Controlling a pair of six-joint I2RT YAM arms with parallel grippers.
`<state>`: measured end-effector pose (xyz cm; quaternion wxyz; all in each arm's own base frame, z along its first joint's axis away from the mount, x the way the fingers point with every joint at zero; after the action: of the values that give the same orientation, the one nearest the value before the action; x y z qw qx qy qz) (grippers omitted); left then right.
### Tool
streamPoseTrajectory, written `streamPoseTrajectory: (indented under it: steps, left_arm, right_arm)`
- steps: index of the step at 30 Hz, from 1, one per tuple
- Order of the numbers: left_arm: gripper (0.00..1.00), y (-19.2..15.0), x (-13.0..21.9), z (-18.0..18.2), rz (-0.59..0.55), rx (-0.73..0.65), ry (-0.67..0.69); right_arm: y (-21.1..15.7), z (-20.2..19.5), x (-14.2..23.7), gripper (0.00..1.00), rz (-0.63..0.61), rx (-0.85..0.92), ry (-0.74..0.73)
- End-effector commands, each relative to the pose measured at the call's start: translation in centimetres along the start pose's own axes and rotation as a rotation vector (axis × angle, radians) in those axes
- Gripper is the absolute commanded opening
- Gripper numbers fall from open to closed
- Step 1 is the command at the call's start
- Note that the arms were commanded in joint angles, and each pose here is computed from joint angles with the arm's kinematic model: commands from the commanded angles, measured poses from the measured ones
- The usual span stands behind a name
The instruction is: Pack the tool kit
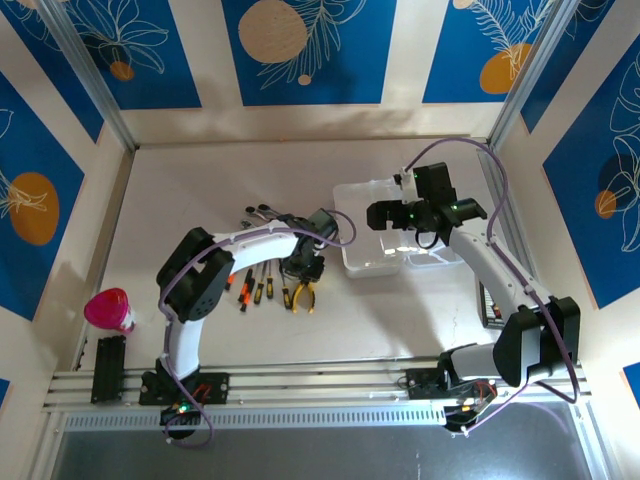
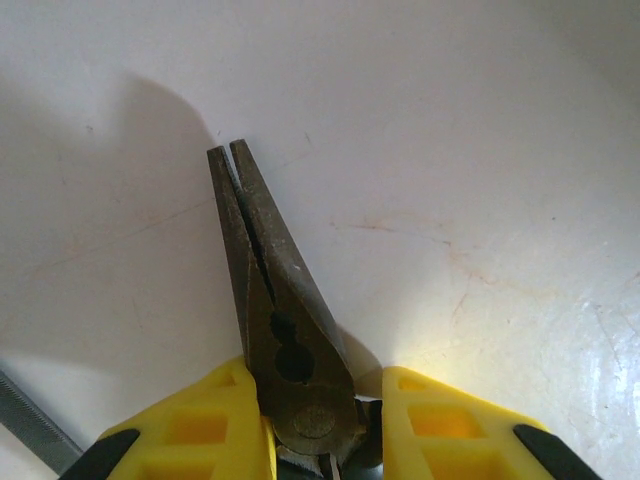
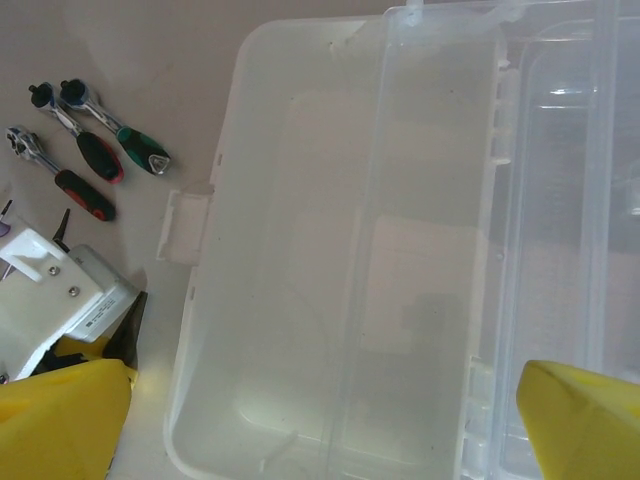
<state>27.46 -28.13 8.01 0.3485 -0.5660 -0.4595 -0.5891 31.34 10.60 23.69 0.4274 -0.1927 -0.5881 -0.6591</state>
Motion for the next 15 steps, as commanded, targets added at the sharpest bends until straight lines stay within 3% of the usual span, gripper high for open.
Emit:
streamPoseTrajectory:
  steps: [1, 15]
  left_arm:
    - [0.0, 0.2, -1.5, -1.2, -0.043, -0.06, -0.046]
    - [0.0, 1.2, 4.8, -1.3, -0.178, -0.095, -0.125]
  right_arm:
    - [0.0, 0.2, 0.6, 0.99, -0.01, 0.01, 0.016]
    - [0.0, 0.6, 1.7, 0.99, -0.014, 0.022, 0.015]
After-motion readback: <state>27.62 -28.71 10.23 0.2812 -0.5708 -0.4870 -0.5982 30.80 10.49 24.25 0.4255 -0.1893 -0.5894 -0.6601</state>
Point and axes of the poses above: each hand's point on the last joint's axis, 136 mm out from that joint toward the fingers, its own x axis back along the fingers, its own z axis along the line the jaws close on, y = z × x, the point moved 6 cm from there along x, back along the fingers, and after that the axes turned 1 degree about x, right-handed, at the moved point
